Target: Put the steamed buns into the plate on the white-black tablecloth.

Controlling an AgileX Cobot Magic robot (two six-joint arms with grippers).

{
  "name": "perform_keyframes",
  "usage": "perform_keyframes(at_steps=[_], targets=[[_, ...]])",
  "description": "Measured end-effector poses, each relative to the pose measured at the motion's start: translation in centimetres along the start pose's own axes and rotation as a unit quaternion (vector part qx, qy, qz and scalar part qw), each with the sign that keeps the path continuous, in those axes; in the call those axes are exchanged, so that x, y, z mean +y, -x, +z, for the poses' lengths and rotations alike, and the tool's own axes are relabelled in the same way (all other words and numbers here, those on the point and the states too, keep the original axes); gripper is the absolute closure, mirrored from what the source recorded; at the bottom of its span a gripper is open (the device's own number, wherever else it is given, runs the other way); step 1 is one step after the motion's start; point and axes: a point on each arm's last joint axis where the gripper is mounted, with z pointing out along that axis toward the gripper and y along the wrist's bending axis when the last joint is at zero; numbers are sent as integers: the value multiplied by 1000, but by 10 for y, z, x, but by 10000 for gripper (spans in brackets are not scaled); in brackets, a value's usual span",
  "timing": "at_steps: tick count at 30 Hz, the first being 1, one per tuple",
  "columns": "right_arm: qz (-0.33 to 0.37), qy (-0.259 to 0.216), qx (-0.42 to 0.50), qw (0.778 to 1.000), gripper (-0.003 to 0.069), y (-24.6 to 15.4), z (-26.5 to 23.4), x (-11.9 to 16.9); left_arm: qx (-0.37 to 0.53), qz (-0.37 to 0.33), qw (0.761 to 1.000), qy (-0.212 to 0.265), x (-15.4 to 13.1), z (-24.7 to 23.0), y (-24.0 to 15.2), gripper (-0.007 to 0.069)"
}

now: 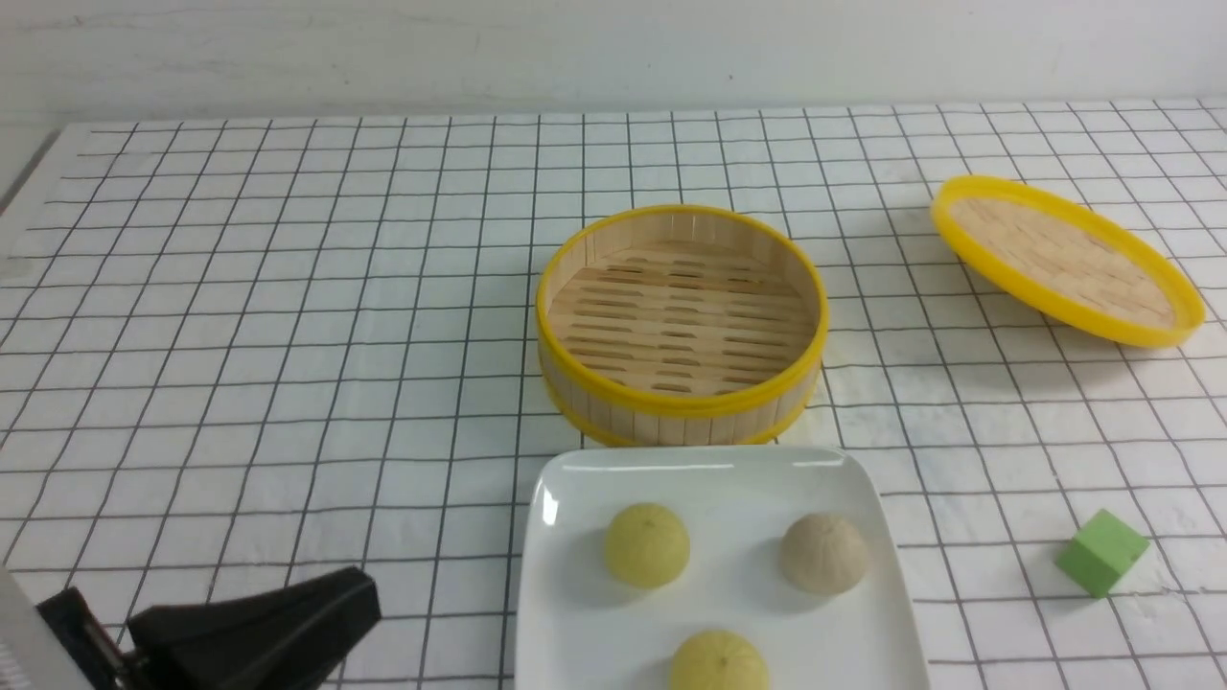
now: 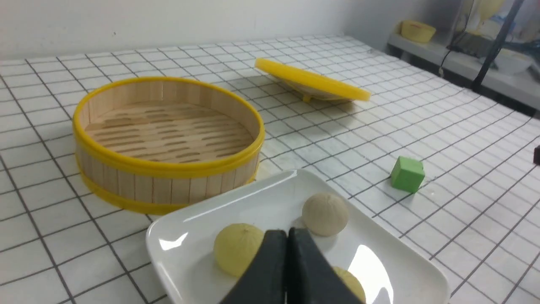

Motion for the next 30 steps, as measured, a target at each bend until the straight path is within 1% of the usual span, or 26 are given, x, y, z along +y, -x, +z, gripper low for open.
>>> perform_keyframes(at_steps=[7, 10, 12, 13, 15, 16, 17, 18, 19, 20, 22, 23, 24, 25, 27, 28, 29, 30], targets=[[0, 0, 0, 1000, 589, 0, 0, 0, 6, 3, 1000, 6, 1, 0, -3, 603], [0, 0, 0, 1000, 584, 0, 0, 0, 12, -12, 1000, 14, 3, -1, -4, 598], [0, 0, 0, 1000, 580, 0, 0, 0, 27, -43, 998, 42, 8, -4, -7, 595], [0, 0, 0, 1000, 579, 0, 0, 0, 38, -55, 996, 63, 12, -6, -9, 594], [0, 0, 0, 1000, 578, 0, 0, 0, 53, -64, 991, 104, 19, -11, -14, 594], [-1, -1, 0, 1000, 578, 0, 0, 0, 56, -64, 989, 117, 21, -13, -15, 593], [-1, -1, 0, 1000, 578, 0, 0, 0, 53, -37, 988, 139, 25, -17, -16, 592], [-1, -1, 0, 1000, 578, 0, 0, 0, 50, -33, 988, 142, 25, -18, -17, 592], [-1, -1, 0, 1000, 578, 0, 0, 0, 43, -23, 986, 160, 28, -20, -18, 592], [-2, -1, 0, 1000, 578, 0, 0, 0, 29, 6, 981, 192, 33, -23, -21, 591], [-2, -1, 0, 1000, 578, 0, 0, 0, 17, 25, 975, 221, 37, -26, -28, 592], [-2, -1, 0, 1000, 576, 0, 0, 0, 10, 33, 968, 250, 41, -29, -32, 589], [-2, -1, 0, 1000, 576, 0, 0, 0, 6, 35, 965, 259, 42, -30, -34, 589], [-2, -1, 0, 1000, 574, 0, 0, 0, 5, 34, 955, 293, 47, -33, -43, 589], [-2, -1, 0, 1000, 572, 0, 0, 0, -2, 32, 940, 340, 51, -39, -56, 589], [-2, -1, 0, 1000, 571, 0, 0, 0, -5, 32, 937, 348, 52, -40, -60, 589], [-3, -1, 0, 1000, 569, 0, 0, 0, -12, 27, 927, 374, 53, -44, -67, 589], [-3, -2, 0, 1000, 568, 0, 0, 0, -12, 25, 924, 382, 54, -45, -70, 589]])
